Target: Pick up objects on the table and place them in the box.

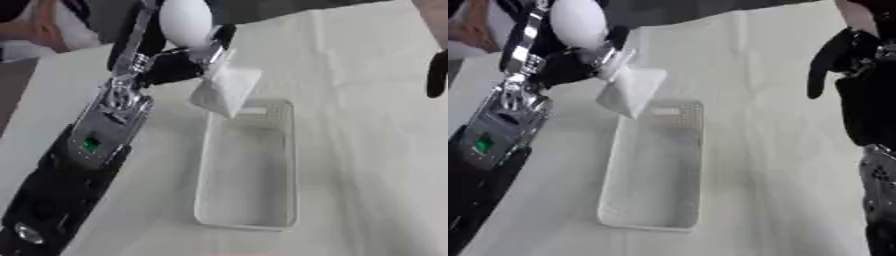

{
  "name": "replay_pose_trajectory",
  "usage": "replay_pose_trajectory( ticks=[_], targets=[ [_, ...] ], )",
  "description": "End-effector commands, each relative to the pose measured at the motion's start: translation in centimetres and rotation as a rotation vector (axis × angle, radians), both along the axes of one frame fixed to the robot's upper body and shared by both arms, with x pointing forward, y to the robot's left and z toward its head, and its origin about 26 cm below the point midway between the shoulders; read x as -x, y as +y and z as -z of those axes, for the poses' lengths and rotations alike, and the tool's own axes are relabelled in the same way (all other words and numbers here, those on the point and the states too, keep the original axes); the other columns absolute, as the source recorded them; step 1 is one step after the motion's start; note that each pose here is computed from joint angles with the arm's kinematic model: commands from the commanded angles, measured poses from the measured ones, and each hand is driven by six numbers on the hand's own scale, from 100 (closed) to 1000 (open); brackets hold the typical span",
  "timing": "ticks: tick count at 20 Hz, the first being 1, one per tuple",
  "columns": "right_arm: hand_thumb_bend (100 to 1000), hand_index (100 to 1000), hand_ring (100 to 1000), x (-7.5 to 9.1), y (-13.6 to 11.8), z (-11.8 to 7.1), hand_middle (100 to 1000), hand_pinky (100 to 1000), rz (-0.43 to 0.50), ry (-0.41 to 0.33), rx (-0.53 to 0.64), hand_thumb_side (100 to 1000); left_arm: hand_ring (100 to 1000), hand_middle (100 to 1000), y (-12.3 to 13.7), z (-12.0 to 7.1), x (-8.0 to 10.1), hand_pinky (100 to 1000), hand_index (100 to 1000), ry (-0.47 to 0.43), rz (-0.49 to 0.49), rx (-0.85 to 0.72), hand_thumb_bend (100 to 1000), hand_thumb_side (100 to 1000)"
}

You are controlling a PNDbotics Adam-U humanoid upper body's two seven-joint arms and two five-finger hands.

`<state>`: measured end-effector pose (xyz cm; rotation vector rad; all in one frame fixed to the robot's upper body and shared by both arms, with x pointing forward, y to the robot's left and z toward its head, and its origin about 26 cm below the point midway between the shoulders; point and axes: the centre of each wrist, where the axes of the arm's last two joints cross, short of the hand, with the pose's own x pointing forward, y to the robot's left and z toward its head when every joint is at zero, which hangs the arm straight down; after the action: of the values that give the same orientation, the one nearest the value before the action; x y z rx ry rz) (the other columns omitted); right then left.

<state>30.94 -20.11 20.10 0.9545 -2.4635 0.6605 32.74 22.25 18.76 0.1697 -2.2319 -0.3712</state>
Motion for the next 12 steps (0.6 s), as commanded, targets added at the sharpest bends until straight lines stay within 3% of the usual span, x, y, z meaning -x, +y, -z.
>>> replay_pose_trajectory(
  ticks=[1,12],
  targets=[
    [100,855,538,0.2,0.1,-0.9,836,330,-0.006,-0.036,-0.007,826,100,100,-0.7,-0.1,-0.1,100,195,0.005,0.036,-0.009,100,159],
    [100,859,540,0.2,-0.1,-0.9,836,333,0.005,-0.035,-0.006,821,100,100,-1.6,2.1,-0.4,100,202,0.088,0.059,0.008,100,171]
  ],
)
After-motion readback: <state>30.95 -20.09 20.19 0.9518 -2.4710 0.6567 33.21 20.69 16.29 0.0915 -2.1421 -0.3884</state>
